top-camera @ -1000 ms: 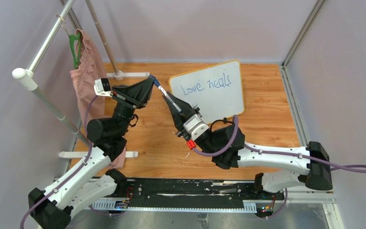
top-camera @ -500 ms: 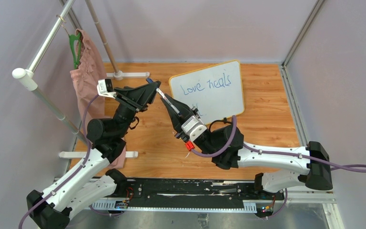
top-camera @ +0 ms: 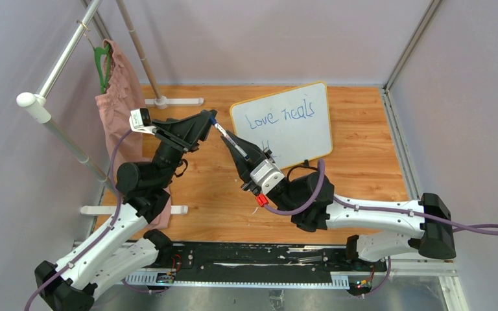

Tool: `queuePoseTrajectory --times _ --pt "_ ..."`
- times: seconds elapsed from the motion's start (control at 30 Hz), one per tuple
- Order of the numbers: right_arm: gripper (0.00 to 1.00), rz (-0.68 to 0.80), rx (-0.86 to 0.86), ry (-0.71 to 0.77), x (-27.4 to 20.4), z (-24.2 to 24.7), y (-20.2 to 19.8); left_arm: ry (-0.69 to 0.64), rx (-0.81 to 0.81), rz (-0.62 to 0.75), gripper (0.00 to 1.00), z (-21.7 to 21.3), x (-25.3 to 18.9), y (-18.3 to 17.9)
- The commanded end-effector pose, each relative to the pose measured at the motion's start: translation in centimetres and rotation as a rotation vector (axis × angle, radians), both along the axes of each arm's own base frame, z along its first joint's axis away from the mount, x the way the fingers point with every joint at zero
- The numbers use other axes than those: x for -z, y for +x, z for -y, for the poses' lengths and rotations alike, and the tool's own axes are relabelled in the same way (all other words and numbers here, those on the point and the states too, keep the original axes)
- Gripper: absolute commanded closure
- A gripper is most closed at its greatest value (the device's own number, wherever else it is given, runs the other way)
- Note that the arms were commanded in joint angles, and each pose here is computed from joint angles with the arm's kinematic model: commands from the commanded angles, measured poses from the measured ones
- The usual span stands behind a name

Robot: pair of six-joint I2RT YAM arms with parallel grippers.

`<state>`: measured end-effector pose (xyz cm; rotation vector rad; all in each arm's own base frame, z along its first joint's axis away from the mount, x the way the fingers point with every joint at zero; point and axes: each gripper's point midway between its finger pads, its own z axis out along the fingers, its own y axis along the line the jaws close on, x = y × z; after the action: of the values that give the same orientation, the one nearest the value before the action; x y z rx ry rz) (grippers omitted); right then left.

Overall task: Write a sentence on the whiteboard
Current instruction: Close the whiteboard marker at the center of the board.

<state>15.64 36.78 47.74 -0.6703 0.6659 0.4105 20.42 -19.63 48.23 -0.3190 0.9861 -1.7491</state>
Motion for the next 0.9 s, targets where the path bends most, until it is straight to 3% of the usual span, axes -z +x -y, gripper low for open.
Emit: queuePoseTrajectory --times 0.0,0.33,0.57,0.87 --pt "1.00 0.004 -0.029 0.069 -1.4 1.3 -1.0 -0.031 -0.031 0.030 0.42 -0.9 -1.7 -0.6" --pt "1.00 0.001 -0.025 0.066 -1.1 1.5 -0.9 -0.028 -0.020 0.019 0.61 -0.6 -1.4 -0.3" --pt "1.00 0.003 -0.017 0.061 -1.0 1.6 -0.9 -0.018 0.007 0.017 0.69 0.0 -1.3 -0.3" --pt "1.00 0.008 -0.009 0.056 -1.0 1.4 -0.8 -0.002 0.032 0.025 0.95 0.5 -1.3 -0.5"
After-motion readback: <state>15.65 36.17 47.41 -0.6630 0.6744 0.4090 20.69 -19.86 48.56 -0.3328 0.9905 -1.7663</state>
